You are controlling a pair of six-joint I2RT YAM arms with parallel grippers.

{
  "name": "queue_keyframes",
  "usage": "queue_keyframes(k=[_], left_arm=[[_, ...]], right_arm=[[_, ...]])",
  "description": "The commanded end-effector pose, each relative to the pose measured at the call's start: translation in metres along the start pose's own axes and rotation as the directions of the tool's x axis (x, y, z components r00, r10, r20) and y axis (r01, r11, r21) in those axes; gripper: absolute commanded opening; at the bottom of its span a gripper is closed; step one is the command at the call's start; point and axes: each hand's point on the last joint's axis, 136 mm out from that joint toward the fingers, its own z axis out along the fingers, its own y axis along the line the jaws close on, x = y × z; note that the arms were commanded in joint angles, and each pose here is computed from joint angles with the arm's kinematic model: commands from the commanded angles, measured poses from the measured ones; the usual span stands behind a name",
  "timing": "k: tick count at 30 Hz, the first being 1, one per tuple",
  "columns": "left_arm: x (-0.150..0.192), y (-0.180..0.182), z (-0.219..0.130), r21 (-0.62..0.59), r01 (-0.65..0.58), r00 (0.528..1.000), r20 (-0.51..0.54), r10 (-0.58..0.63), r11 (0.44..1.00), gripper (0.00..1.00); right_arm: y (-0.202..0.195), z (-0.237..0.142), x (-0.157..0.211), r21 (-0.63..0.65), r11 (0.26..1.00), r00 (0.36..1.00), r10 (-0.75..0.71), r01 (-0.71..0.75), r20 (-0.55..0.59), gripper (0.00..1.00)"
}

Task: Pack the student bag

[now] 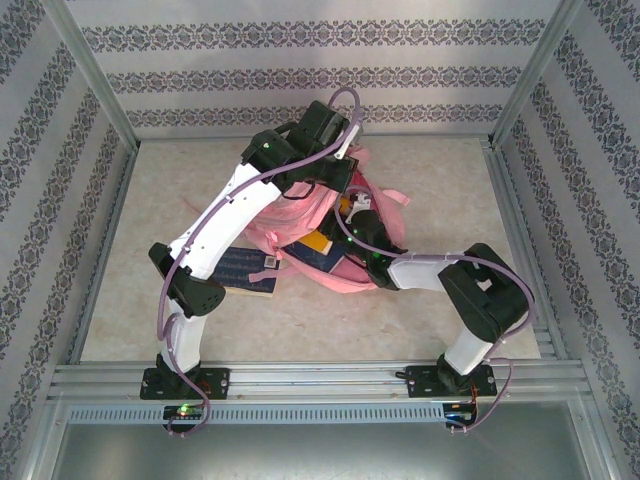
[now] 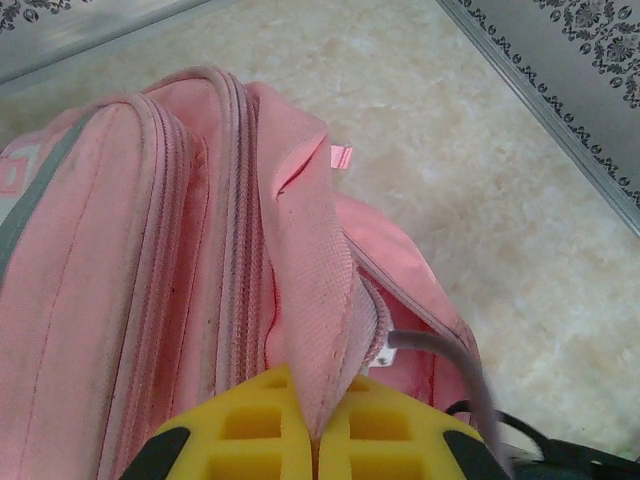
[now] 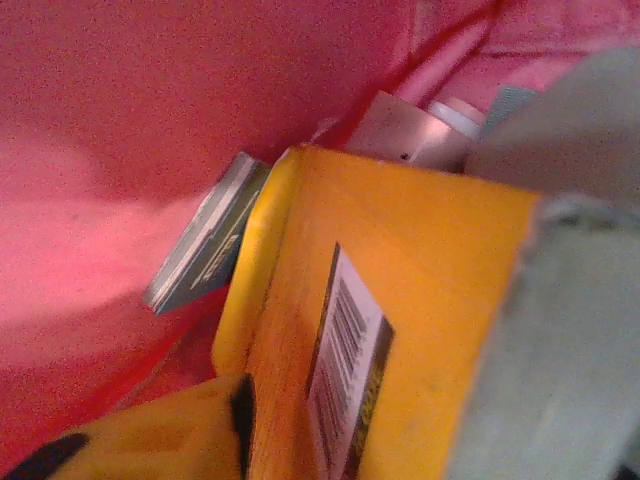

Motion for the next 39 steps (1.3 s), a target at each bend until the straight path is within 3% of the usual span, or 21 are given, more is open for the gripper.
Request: queue_keyframes(k=[1, 11, 18, 25, 28, 31, 33, 39], left_arm=[[-0.041, -0.011, -0.027, 0.080, 0.023, 0.987, 0.158, -0.036, 0.997, 0.00], [-0.042, 0.016, -0.009, 0.069, 0.103, 0.985, 0.132, -0.112, 0.992, 0.00], [-0.032, 0.013, 0.025, 0.115, 0.158, 0.984, 0.062, -0.166, 0.981, 0.02], [-0.027, -0.010, 0.075, 0.209, 0.212, 0.976, -0.003, -0.216, 0.955, 0.09], [-0.021, -0.029, 0.090, 0.251, 0.218, 0.976, -0.047, -0.213, 0.943, 0.19], [-0.019, -0.027, 0.084, 0.205, 0.201, 0.980, -0.046, -0.196, 0.958, 0.42], [-0.019, -0.013, 0.071, 0.125, 0.189, 0.982, -0.025, -0.188, 0.974, 0.50], [-0.011, 0.042, 0.008, -0.162, 0.188, 0.982, 0.020, -0.187, 0.969, 0.56]], right_arm=[[0.023, -0.016, -0.029, -0.062, 0.998, 0.994, -0.007, 0.014, 0.105, 0.55], [0.014, -0.079, -0.032, -0.026, 0.996, 0.996, -0.079, 0.080, 0.037, 0.67], [-0.024, -0.154, -0.066, 0.281, 0.946, 0.974, -0.198, 0.161, 0.107, 0.62], [-0.020, -0.198, -0.091, 0.357, 0.912, 0.949, -0.273, 0.203, 0.159, 0.57], [-0.011, -0.203, -0.099, 0.353, 0.902, 0.936, -0.318, 0.248, 0.153, 0.57], [0.003, -0.203, -0.104, 0.324, 0.898, 0.926, -0.354, 0.298, 0.129, 0.57], [0.012, -0.201, -0.105, 0.296, 0.900, 0.924, -0.366, 0.320, 0.112, 0.57], [0.031, -0.195, -0.104, 0.222, 0.910, 0.922, -0.377, 0.351, 0.086, 0.55]])
